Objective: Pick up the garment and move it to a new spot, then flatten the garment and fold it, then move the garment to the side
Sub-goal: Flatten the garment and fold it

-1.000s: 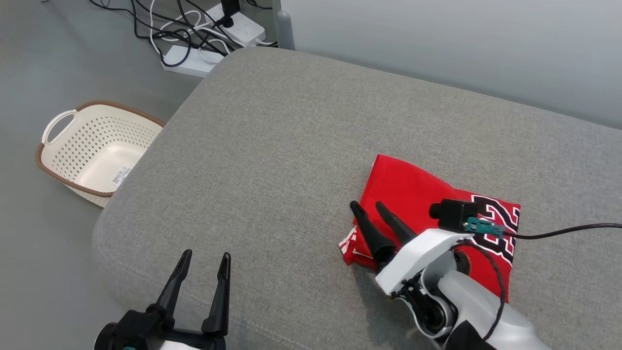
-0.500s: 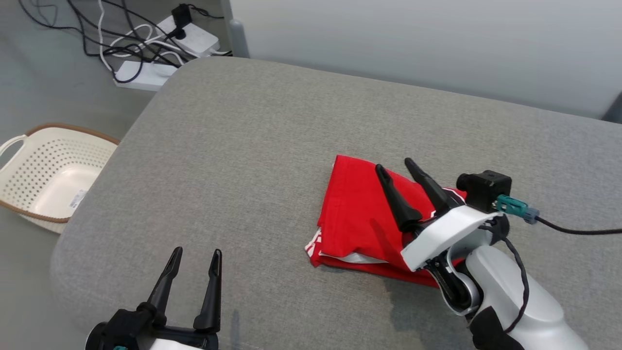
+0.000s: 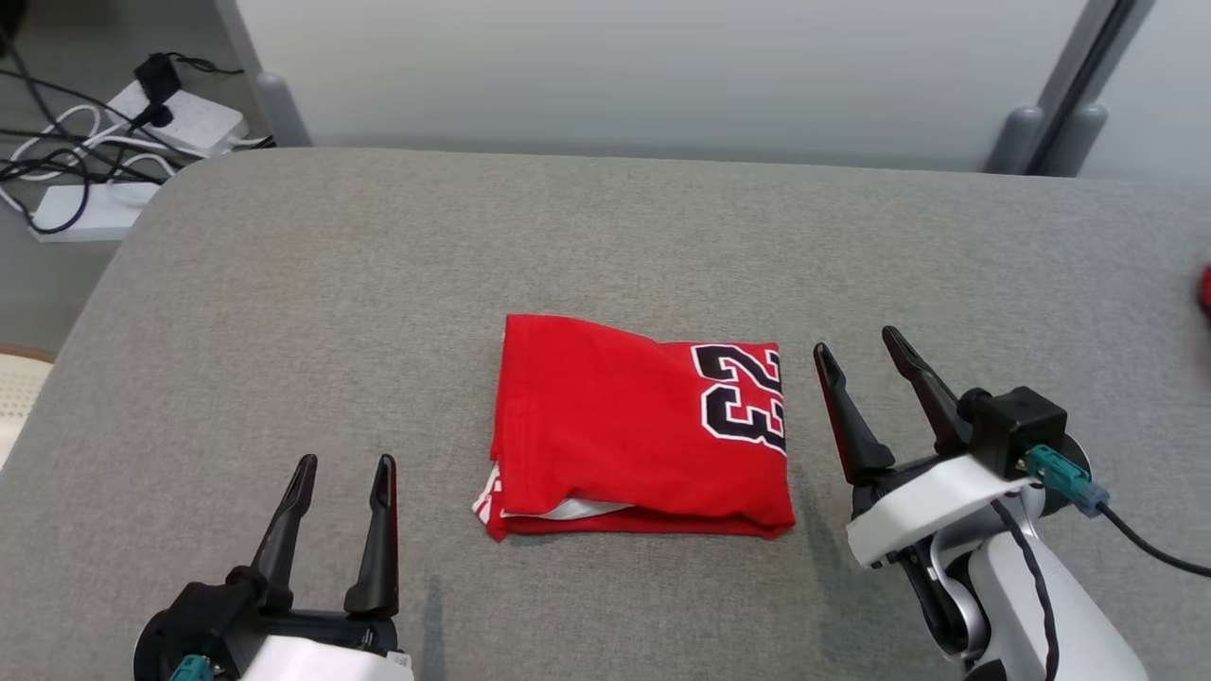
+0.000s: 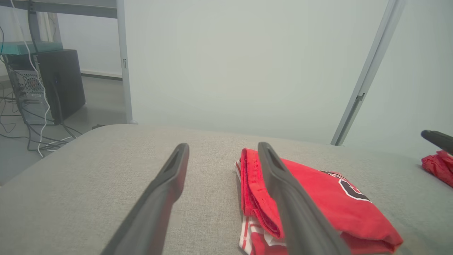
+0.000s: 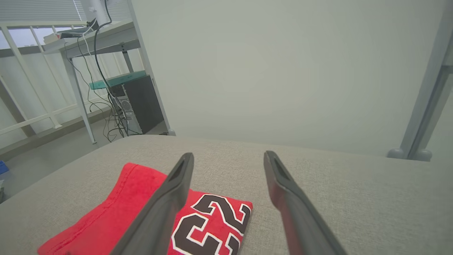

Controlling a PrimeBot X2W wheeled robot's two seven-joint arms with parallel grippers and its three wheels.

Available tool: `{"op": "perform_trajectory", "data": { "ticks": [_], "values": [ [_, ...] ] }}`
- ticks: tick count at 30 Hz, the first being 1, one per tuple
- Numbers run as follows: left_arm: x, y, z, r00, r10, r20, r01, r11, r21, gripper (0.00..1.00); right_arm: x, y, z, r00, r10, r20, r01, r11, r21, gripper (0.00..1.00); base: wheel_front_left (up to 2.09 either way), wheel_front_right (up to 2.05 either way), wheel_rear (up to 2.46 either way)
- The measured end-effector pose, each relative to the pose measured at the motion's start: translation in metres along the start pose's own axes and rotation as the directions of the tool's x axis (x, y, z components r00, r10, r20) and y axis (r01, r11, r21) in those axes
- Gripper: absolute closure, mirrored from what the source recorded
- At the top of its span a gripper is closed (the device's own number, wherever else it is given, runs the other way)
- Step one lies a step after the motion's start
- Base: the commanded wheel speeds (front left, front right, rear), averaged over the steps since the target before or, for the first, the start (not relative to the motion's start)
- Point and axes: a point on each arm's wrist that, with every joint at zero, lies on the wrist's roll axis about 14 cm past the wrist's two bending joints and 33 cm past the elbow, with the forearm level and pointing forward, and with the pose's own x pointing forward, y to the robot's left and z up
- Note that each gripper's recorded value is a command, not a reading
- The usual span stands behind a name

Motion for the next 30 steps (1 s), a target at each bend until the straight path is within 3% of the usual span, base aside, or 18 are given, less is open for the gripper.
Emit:
{"op": "perform_trajectory", "data": {
  "ticks": [11,24,30],
  "values": [
    [0.018,-0.025,0.003,0.997,-0.080,0.018,0.081,0.996,-0.028,0.00,-0.056,-0.040,0.022,0.981,-0.174,0.082,0.175,0.985,-0.007,0.00,0.00,0.00,0.00],
    [0.010,-0.028,0.007,0.995,-0.094,0.027,0.095,0.995,-0.019,0.00,-0.106,-0.034,0.025,0.967,-0.230,0.110,0.229,0.973,0.015,0.00,0.00,0.00,0.00],
    [0.002,-0.024,0.006,0.995,-0.097,0.020,0.096,0.995,0.033,0.00,-0.117,-0.043,0.029,0.956,-0.267,0.122,0.268,0.963,0.006,0.00,0.00,0.00,0.00]
  ]
}}
